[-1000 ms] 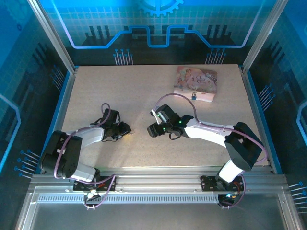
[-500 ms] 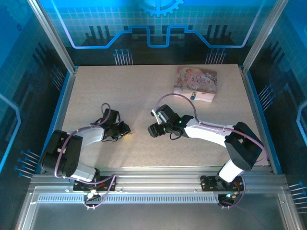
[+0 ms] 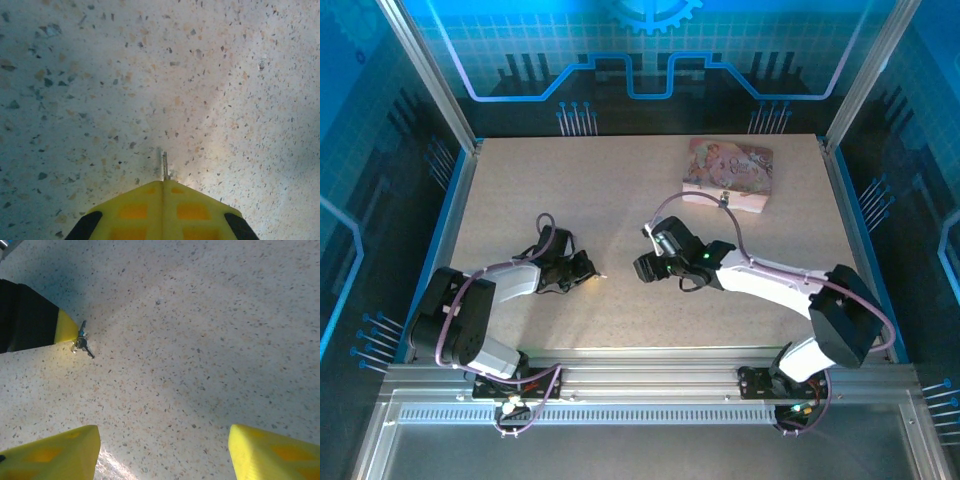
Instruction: Unlock the padlock with the key
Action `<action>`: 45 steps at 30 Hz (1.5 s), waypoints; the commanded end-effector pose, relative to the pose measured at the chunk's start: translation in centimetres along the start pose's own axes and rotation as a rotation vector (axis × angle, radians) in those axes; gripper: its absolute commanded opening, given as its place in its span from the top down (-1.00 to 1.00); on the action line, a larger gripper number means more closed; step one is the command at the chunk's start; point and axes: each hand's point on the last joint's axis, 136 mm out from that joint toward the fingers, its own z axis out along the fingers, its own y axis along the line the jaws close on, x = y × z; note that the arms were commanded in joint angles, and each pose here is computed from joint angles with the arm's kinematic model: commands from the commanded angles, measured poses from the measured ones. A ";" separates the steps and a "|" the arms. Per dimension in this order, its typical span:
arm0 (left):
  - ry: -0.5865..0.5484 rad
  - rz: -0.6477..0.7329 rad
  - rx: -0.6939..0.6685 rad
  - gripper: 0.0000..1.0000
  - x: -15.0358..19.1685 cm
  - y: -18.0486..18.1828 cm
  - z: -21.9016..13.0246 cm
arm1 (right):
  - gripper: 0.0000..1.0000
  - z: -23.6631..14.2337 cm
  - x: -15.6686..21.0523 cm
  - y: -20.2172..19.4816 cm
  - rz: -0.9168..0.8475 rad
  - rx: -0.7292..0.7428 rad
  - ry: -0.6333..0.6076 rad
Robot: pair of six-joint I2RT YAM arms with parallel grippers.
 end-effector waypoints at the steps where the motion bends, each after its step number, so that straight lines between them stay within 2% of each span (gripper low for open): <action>1: 0.020 0.053 0.023 1.00 0.1 -0.8 0.0 | -0.37 -1.0 0.9 -0.9 0.036 0.034 -0.004; 9: 0.010 0.135 0.077 1.00 -0.4 -2.5 -0.6 | -0.34 -3.2 2.0 -3.4 0.100 0.079 -0.032; 14: -0.032 0.231 0.089 1.00 -1.3 -4.4 -1.5 | -0.17 -5.3 1.4 -5.7 0.197 0.067 -0.082; 21: -0.074 0.443 0.156 1.00 -1.7 -10.0 -2.2 | -0.18 -8.2 1.8 -8.7 0.292 0.063 -0.115; 25: -0.112 0.646 0.213 1.00 -0.6 -14.6 -2.0 | -0.19 -9.7 3.0 -9.2 0.292 0.061 -0.088; 33: -0.096 0.927 0.477 1.00 3.1 -24.4 -2.4 | -0.19 -13.2 3.1 -8.0 0.332 -0.084 -0.113; 36: -0.138 1.025 0.592 1.00 4.2 -26.8 -3.2 | -0.19 -14.6 2.0 -7.4 0.347 -0.165 -0.134; 40: -0.161 1.130 0.717 1.00 5.5 -28.8 -4.5 | -0.21 -16.2 0.3 -5.9 0.344 -0.299 -0.155; 45: -0.053 1.320 0.885 1.00 8.9 -28.9 -6.3 | -0.21 -16.9 -1.0 -4.2 0.322 -0.427 -0.163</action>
